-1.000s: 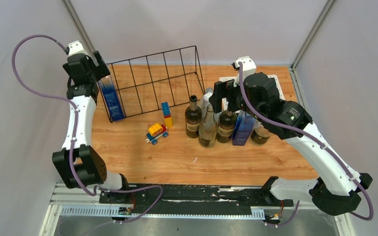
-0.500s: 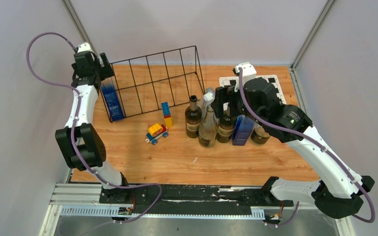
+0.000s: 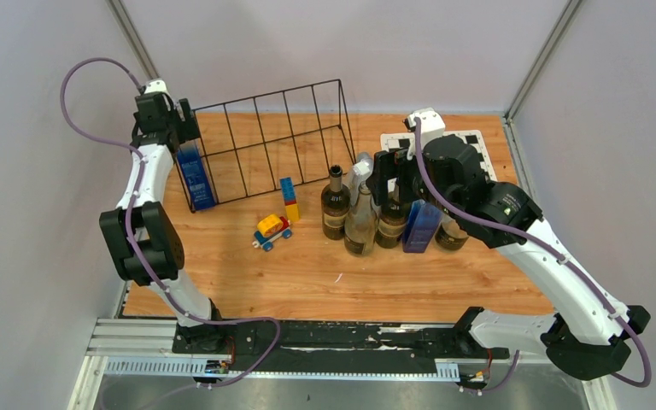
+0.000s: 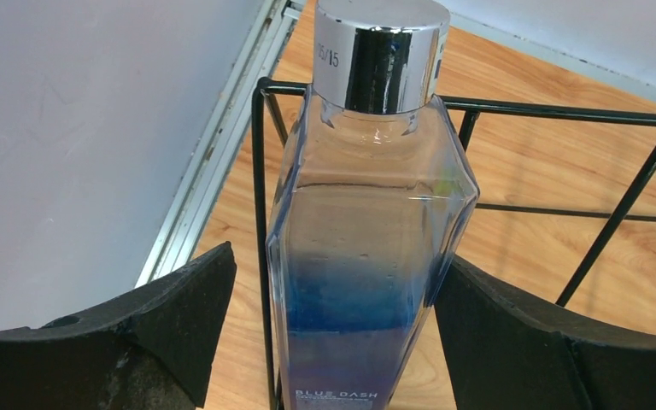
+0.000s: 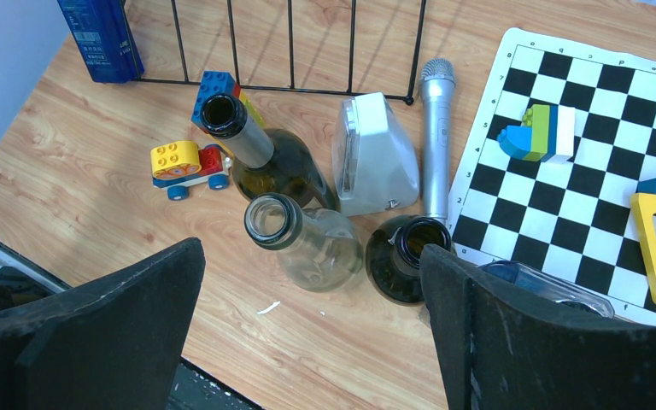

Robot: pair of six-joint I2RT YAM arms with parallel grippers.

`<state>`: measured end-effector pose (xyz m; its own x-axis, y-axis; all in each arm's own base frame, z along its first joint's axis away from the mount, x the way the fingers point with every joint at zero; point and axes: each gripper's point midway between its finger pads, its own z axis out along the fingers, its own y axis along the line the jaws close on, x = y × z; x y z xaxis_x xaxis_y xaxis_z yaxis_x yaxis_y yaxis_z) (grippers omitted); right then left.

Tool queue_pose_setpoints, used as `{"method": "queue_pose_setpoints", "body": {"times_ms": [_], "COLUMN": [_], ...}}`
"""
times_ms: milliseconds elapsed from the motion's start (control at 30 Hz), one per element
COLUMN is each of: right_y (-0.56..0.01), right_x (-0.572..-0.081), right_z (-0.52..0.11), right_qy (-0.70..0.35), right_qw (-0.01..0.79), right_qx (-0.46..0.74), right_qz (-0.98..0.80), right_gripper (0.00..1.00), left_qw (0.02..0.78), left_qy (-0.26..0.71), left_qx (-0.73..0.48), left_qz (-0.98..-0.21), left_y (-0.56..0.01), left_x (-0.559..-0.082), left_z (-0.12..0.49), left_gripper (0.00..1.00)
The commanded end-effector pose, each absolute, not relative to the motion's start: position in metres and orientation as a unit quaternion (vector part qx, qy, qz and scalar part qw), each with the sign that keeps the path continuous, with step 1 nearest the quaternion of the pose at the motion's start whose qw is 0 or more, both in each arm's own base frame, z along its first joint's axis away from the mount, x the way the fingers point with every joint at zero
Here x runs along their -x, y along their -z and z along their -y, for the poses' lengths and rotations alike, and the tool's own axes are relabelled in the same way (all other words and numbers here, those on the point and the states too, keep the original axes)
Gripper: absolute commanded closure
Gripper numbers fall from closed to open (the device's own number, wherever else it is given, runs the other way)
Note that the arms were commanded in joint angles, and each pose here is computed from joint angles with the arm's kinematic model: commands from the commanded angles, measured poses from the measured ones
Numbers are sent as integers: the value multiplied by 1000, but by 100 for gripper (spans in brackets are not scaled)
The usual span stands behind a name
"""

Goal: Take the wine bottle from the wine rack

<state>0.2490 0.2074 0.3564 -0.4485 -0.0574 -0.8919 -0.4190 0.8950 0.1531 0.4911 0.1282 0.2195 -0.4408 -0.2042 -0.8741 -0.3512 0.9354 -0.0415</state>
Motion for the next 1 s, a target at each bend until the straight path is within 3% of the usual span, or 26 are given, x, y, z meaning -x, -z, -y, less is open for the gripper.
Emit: {"method": "queue_pose_setpoints", "body": {"times_ms": [0,300,567,833,967], "right_y": [-371,-373,-371,-372,-372], "right_x": [-249,-247,-245,-244,-243], "right_z": [-206,-204,-202,-200,-200], "right_qy": [-190,-194,-192,-192,-193], "right_qw": [525,527,528,529,529], "right_qx": [140,139,138,137,137], "right_qz": [-817,-816,-816,-815,-815], "right_gripper": [1,1,1,1,1], "left_qw": [538,538,535,541,547], "left_qy": [-83,-82,-85,-81,-70], "left_qx": [153,150,151,152,146], "left_qz": [-824,-825,-827,-824,-821], "left_y": [-247,-238,-232,-242,-251], "left_x": [-504,-515,-519,-515,-511], "left_z": [-137,-139,-141,-139,-133], "left_gripper": [11,18,19,33,48]}}
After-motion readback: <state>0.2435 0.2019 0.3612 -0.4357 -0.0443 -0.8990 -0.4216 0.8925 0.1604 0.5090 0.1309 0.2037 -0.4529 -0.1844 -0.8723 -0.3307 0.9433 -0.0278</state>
